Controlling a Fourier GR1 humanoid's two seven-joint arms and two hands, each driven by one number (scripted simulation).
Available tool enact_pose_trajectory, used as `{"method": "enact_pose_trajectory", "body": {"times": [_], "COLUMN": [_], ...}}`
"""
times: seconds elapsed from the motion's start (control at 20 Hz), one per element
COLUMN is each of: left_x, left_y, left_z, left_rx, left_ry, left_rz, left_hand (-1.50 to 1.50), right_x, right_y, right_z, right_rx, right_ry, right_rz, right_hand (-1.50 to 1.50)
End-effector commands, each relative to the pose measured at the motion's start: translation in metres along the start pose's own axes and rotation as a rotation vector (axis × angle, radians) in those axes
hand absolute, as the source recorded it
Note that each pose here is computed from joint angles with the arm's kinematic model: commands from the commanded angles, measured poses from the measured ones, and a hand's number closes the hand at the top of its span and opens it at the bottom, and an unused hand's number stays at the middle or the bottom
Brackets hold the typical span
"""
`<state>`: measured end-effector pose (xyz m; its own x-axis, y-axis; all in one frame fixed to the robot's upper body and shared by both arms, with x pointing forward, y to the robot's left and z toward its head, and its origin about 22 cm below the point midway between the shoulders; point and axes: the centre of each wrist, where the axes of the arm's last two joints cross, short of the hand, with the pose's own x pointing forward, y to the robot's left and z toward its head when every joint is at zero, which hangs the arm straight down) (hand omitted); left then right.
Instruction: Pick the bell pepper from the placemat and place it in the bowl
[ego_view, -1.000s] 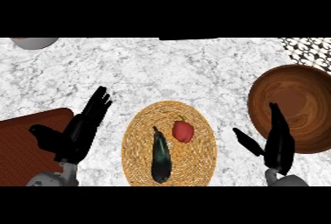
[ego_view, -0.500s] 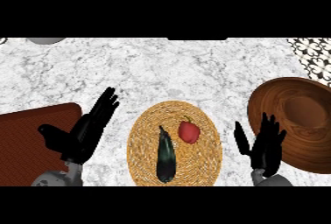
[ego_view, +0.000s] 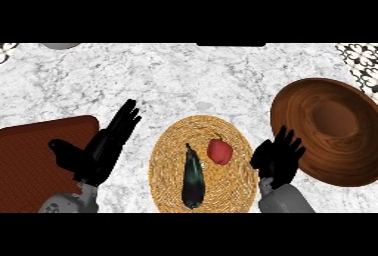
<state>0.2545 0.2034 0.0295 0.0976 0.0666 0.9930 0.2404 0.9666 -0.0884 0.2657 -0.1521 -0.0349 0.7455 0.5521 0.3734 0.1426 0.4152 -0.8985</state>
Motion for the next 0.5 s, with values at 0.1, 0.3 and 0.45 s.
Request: {"method": "enact_pose_trajectory", "body": {"times": [0.1, 0.3, 0.45], "left_x": [0.004, 0.001, -0.004], "left_y": [-0.002, 0.006, 0.000], "left_z": [-0.008, -0.005, -0.005], "left_rx": [-0.011, -0.002, -0.015], "left_ry": [-0.007, -0.012, -0.003], "left_rz": [0.000, -0.003, -0.003], "left_hand": [0.00, 0.00, 0.00], "right_x": [0.042, 0.052, 0.054], "right_y": [0.000, -0.008, -0.009], "right_z": [0.022, 0.021, 0.016], "right_rx": [0.031, 0.014, 0.007], "right_ry": [0.212, 0.194, 0.206], "right_rz": [0.118, 0.129, 0.165], "right_hand": [-1.50, -1.50, -1.50]}}
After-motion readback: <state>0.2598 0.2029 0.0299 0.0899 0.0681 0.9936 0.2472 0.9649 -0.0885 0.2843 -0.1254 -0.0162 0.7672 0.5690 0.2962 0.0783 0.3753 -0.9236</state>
